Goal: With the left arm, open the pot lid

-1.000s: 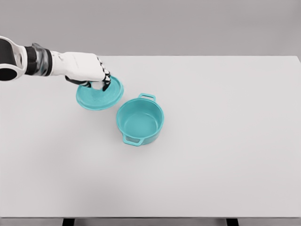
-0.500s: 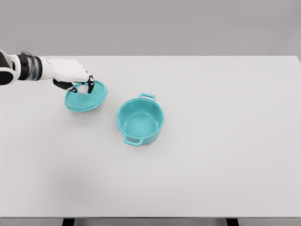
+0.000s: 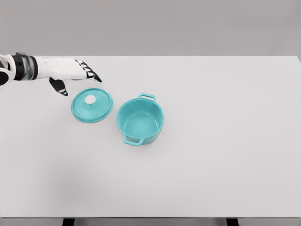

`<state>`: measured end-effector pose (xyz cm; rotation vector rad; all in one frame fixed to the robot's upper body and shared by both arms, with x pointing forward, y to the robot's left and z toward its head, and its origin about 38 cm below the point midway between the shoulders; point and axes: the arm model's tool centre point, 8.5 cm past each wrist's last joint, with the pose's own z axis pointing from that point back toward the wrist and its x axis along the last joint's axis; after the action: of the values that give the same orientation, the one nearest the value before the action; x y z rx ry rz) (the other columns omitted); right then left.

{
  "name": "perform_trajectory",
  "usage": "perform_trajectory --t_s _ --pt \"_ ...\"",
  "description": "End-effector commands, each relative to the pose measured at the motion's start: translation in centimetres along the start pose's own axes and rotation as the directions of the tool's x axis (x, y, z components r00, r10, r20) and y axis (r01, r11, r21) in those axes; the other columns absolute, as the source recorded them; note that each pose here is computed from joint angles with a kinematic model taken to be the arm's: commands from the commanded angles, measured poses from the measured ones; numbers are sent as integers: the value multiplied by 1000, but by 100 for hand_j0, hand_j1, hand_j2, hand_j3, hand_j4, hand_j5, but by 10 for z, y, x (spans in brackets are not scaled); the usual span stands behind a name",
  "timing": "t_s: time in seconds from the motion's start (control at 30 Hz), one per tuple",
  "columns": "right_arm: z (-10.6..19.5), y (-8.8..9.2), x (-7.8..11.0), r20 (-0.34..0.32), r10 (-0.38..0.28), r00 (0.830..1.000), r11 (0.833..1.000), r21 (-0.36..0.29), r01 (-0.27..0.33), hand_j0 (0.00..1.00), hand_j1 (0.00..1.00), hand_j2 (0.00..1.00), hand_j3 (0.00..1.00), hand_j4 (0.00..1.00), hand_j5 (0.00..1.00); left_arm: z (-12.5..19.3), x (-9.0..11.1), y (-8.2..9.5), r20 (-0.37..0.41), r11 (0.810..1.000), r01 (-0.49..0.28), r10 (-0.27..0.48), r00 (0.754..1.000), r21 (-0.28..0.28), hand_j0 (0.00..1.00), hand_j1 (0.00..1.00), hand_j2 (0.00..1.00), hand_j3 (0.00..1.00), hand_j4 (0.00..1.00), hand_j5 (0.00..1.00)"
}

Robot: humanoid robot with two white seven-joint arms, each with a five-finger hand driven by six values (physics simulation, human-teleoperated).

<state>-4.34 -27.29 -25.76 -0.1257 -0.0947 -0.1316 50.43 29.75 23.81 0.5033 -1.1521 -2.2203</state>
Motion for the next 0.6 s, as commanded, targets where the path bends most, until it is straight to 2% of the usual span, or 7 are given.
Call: perform_trajectory --t_s 0.0,0.07,0.17,0.27,0.47,0.5,0.57 --pt "0 0 0 0 0 1000 1000 0 0 100 100 100 100 100 100 33 -19 19 -46 993 -43 48 998 107 100 100 100 100 100 100" --pt "0 0 0 0 0 1000 1000 0 0 100 100 100 100 100 100 39 -20 19 -6 979 -120 122 992 167 100 100 100 100 100 100" --pt "0 0 0 0 0 1000 1000 0 0 100 100 100 100 100 100 52 -26 -4 24 939 -243 245 969 244 100 100 100 100 100 100" --pt "0 0 0 0 0 1000 1000 0 0 100 100 100 100 100 100 53 -25 -29 29 918 -302 305 952 255 100 100 100 100 100 100" --pt "0 0 0 0 0 1000 1000 0 0 100 100 100 100 100 100 85 -36 -84 -13 833 -421 455 890 359 100 100 100 100 100 100" --pt "0 0 0 0 0 1000 1000 0 0 100 100 100 100 100 100 93 -40 -84 -22 820 -423 467 884 386 100 100 100 100 100 100" --pt "0 0 0 0 0 1000 1000 0 0 100 100 100 100 100 100 95 -40 -82 -21 817 -420 465 885 396 100 100 100 100 100 100"
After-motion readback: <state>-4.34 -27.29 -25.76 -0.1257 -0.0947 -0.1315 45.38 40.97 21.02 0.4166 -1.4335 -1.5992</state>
